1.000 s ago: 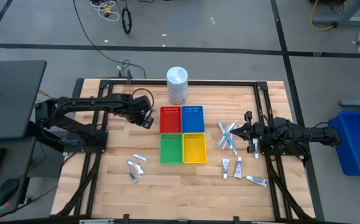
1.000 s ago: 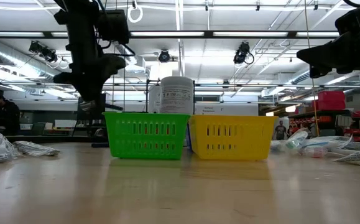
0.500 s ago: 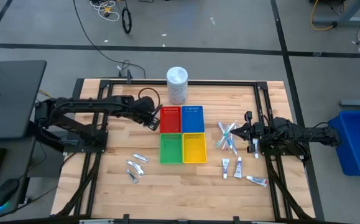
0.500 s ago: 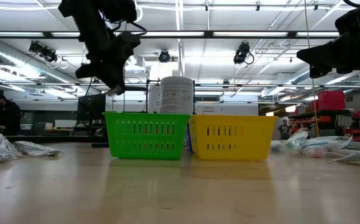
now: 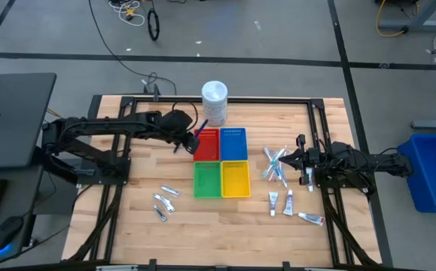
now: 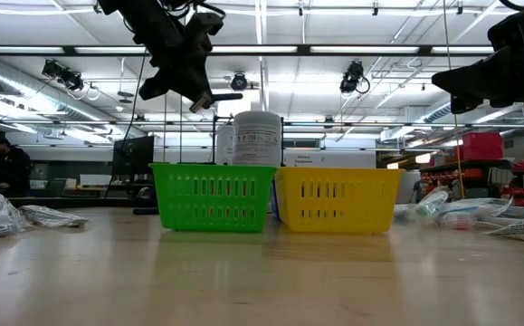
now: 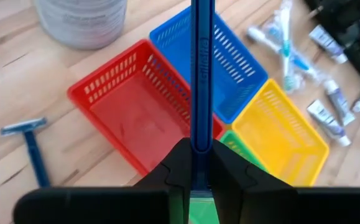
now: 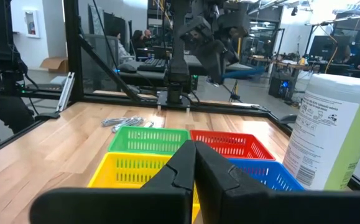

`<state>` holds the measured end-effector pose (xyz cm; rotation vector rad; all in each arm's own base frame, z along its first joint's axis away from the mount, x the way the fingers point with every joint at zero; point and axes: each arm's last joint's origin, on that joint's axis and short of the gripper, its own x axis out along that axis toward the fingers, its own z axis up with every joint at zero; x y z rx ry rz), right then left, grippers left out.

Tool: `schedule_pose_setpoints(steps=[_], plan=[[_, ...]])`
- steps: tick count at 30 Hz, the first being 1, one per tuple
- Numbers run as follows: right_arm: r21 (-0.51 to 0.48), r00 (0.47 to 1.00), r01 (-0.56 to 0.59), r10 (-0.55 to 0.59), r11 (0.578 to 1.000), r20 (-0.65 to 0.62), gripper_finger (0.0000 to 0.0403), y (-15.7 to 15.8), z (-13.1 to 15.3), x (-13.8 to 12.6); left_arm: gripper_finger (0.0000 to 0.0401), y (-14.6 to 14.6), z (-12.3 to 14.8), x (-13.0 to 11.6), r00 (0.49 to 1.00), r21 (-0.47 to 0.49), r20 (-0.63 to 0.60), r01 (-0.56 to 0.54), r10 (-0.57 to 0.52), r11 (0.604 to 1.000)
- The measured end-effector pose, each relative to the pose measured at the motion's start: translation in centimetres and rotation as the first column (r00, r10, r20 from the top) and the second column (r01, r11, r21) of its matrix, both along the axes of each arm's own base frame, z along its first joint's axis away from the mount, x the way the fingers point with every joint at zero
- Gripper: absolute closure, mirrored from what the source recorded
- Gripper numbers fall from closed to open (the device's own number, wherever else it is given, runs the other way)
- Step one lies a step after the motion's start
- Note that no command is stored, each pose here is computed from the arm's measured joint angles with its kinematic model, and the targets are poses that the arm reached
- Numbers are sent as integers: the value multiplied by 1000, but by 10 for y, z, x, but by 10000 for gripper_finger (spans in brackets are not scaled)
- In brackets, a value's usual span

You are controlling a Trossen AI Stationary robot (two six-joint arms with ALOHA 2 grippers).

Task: Pick & Place Travel size toiletries
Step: Put the left blue razor into the red bin

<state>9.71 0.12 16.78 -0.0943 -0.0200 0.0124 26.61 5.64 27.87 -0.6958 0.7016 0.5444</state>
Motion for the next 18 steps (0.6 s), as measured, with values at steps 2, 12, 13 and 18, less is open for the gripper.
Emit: schedule_pose_setpoints(steps=[2, 12, 13, 18], plan=[[0, 1000, 0, 0, 1000, 0, 390, 0, 0, 0, 361, 0, 0, 2, 1000, -2, 13, -5, 5, 1000], [0, 1000, 0, 0, 1000, 0, 389, 0, 0, 0, 354, 3, -8, 15, 999, -7, 32, 5, -5, 1000], [0, 1000, 0, 0, 1000, 1, 389, 0, 0, 0, 357, 3, -11, 16, 1000, -12, 23, 8, -7, 1000], [0, 1000, 0, 0, 1000, 2, 390, 0, 0, 0, 360, 5, -26, 28, 1000, -11, -2, 5, -5, 1000]])
